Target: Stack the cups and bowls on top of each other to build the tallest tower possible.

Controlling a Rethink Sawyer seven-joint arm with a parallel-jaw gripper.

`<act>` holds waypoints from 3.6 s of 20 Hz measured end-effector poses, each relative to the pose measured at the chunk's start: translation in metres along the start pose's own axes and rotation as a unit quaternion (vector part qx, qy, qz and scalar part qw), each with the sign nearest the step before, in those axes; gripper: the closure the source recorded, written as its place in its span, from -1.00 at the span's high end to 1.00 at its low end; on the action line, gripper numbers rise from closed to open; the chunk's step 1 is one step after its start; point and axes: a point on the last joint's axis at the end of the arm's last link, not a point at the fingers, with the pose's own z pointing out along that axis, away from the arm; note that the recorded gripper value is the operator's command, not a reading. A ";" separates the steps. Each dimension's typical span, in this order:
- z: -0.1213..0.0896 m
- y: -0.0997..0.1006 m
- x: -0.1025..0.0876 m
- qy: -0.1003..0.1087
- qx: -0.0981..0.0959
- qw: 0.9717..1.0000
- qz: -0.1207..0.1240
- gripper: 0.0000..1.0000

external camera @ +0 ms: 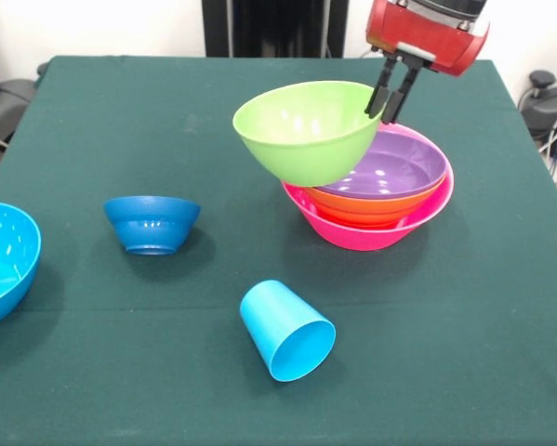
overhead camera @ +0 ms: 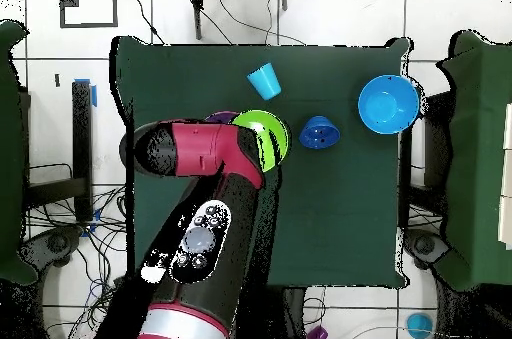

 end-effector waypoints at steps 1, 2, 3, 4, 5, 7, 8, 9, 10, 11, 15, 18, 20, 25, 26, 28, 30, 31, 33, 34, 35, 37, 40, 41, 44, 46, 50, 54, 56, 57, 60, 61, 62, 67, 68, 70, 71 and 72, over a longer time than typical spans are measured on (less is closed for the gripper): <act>-0.002 0.002 0.001 -0.001 -0.001 1.000 -0.001 -1.00; -0.004 0.005 0.001 -0.003 -0.003 1.000 -0.002 -1.00; -0.005 0.005 0.001 -0.003 -0.003 1.000 -0.002 -1.00; -0.008 0.008 0.001 -0.004 -0.005 1.000 -0.002 -1.00; -0.010 0.009 0.001 -0.005 -0.007 1.000 -0.002 -1.00; -0.017 0.014 0.001 -0.007 -0.011 1.000 0.000 -1.00; -0.023 0.017 0.002 -0.010 -0.015 1.000 0.000 -1.00; -0.025 0.019 0.002 -0.011 -0.017 1.000 0.000 -1.00; -0.028 0.021 0.002 -0.012 -0.019 1.000 0.000 -1.00; -0.033 0.025 0.003 -0.014 -0.022 1.000 0.000 -1.00; -0.041 0.031 0.005 -0.018 -0.027 0.999 -0.001 -1.00; -0.042 0.033 0.006 -0.016 -0.029 0.999 0.000 -1.00; -0.041 0.032 0.008 -0.015 -0.029 0.999 0.000 -1.00; -0.037 0.031 0.012 -0.009 -0.026 1.000 0.000 -1.00; -0.036 0.031 0.013 -0.009 -0.026 1.000 0.000 -1.00; -0.035 0.031 0.014 -0.007 -0.025 1.000 0.000 -1.00; -0.033 0.030 0.015 -0.005 -0.024 1.000 -0.001 -1.00; -0.032 0.030 0.017 -0.004 -0.023 1.000 -0.001 -1.00; -0.031 0.030 0.018 -0.002 -0.023 1.000 -0.001 -1.00; -0.031 0.029 0.018 -0.002 -0.023 1.000 -0.001 -1.00; -0.031 0.029 0.019 -0.002 -0.023 1.000 -0.001 -1.00; -0.031 0.029 0.019 -0.001 -0.022 1.000 -0.001 -1.00; -0.031 0.029 0.019 -0.001 -0.022 1.000 -0.001 -1.00; -0.031 0.029 0.019 -0.001 -0.022 1.000 -0.001 -1.00; -0.031 0.029 0.019 -0.001 -0.022 1.000 0.000 1.00; -0.031 0.029 0.019 -0.001 -0.022 1.000 0.000 1.00; -0.031 0.029 0.019 -0.001 -0.022 1.000 -0.001 1.00; -0.031 0.029 0.019 -0.001 -0.022 1.000 -0.001 1.00; -0.031 0.029 0.019 -0.001 -0.022 1.000 -0.001 1.00; -0.031 0.029 0.019 -0.001 -0.022 1.000 0.000 1.00; -0.031 0.029 0.019 -0.001 -0.022 1.000 0.000 1.00; -0.030 0.029 0.019 -0.001 -0.022 1.000 -0.001 1.00; -0.030 0.029 0.019 -0.001 -0.022 1.000 0.000 1.00; -0.032 0.028 0.018 -0.002 -0.023 1.000 0.000 1.00; -0.033 0.028 0.018 -0.003 -0.023 1.000 0.001 1.00; -0.036 0.027 0.017 -0.004 -0.025 1.000 0.002 1.00; -0.040 0.026 0.014 -0.005 -0.027 1.000 0.005 1.00; -0.042 0.025 0.013 -0.006 -0.029 1.000 0.007 1.00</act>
